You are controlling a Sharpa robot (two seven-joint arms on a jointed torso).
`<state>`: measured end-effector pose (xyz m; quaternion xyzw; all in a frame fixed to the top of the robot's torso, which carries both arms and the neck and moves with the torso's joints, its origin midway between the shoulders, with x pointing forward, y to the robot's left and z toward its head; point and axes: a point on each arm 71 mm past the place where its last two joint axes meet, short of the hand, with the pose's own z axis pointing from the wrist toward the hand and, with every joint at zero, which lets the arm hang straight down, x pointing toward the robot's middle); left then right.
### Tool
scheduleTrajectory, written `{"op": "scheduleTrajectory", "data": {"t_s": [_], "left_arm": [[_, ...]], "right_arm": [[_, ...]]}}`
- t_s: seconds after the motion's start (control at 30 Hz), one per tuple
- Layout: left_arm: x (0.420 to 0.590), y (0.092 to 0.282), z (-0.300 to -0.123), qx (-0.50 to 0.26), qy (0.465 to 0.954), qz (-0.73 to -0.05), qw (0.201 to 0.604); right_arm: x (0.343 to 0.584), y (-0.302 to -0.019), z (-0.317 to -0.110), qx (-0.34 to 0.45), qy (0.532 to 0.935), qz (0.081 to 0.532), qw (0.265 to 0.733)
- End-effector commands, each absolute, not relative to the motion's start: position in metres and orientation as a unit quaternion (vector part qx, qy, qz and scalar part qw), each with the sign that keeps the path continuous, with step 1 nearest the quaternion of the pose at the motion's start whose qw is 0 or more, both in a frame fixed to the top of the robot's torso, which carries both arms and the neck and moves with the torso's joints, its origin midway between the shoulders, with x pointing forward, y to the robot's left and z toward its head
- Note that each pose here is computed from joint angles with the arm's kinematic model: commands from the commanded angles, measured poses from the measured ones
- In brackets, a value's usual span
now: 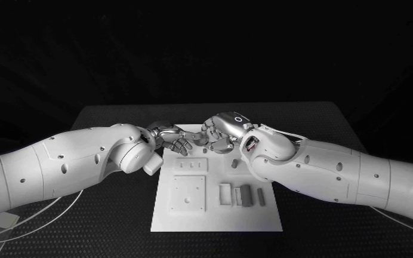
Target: Assemble the parts on the task board
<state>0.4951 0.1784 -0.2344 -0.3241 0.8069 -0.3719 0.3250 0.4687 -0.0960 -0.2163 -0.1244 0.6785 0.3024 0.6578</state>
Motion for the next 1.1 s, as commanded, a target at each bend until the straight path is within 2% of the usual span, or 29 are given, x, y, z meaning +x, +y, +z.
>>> {"op": "scheduleTrajectory", "data": {"t_s": [0.03, 0.67, 1.1], "left_arm": [[0.4918, 0.1701, -0.2334, -0.312, 0.809, -0.391, 0.308], [0.4935, 0.1698, -0.2325, -0.329, 0.797, -0.396, 0.317], [0.4926, 0.1688, -0.2340, -0.343, 0.797, -0.397, 0.299]], "right_arm": [[0.4681, -0.0942, -0.2158, -0.125, 0.678, 0.305, 0.657], [0.4655, -0.0884, -0.2149, -0.129, 0.678, 0.311, 0.653], [0.4669, -0.0866, -0.2161, -0.131, 0.681, 0.308, 0.652]]}}
